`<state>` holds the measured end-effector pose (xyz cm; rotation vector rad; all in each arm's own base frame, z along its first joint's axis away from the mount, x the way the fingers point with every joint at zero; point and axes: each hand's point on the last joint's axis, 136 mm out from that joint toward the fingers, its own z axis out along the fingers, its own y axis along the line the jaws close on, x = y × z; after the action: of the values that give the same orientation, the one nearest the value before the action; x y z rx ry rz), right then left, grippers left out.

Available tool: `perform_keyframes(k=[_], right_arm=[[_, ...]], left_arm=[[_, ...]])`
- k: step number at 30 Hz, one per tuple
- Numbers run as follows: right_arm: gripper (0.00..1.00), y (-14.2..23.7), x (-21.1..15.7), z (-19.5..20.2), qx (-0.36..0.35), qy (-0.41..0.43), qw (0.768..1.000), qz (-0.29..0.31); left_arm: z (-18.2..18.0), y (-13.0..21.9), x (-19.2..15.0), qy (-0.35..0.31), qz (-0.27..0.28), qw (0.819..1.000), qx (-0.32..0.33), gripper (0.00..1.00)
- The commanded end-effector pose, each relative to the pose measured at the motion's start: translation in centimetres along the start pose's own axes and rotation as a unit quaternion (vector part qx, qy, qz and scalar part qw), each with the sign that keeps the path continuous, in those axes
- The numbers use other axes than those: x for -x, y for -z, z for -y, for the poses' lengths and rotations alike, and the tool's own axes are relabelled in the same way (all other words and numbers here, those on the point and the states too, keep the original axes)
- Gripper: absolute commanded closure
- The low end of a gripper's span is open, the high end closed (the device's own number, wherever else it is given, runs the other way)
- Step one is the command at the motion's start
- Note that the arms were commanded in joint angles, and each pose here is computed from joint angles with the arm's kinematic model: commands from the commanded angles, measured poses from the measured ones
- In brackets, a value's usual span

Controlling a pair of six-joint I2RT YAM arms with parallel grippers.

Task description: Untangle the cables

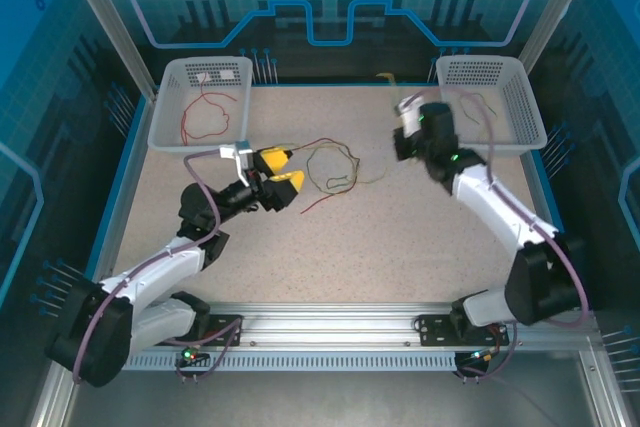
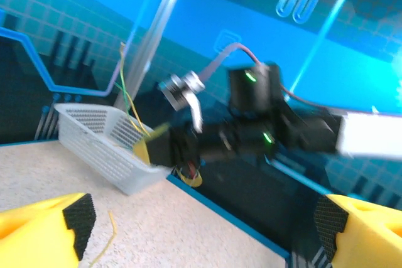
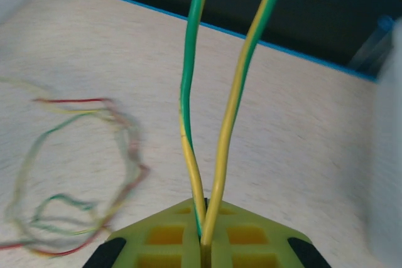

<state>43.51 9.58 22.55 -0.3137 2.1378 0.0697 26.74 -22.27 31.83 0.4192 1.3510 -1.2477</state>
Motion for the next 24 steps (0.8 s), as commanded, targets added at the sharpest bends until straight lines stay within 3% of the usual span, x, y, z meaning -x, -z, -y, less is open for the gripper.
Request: perform_keyframes(k=[1, 5, 9, 12, 20, 24], right_arm=[[1.00, -1.4, -1.6, 6.2, -0.018, -0.079, 0.994, -0.077], [1.00, -5.4, -4.0, 13.8, -0.100, -0.104, 0.978, -0.152], [1.00, -9.3, -5.6, 18.3, -0.102, -0.152, 0.962, -0.200], [1.00, -11.7, -5.8, 20.5, -0.090, -0.183, 0.956, -0.213], [0.99, -15.3, -6.9, 24.5, -0.136, -0.194, 0.946, -0.223], [0.84, -15.9, -7.3, 25.3, -0.148, -0.192, 0.943, -0.228]], left_arm=[[3.5, -1.4, -0.2, -0.069, -0.033, 0.996, -0.052, 0.09], [4.6, -2.7, -3.7, -0.145, -0.124, 0.982, -0.008, 0.09], [4.3, -2.7, -5.4, -0.168, -0.169, 0.971, 0.023, 0.07], [4.1, -2.4, -6.4, -0.162, -0.188, 0.968, 0.029, 0.07], [3.7, -2.2, -8.0, -0.170, -0.212, 0.961, 0.045, 0.06], [3.6, -2.1, -8.0, -0.175, -0.216, 0.959, 0.048, 0.06]])
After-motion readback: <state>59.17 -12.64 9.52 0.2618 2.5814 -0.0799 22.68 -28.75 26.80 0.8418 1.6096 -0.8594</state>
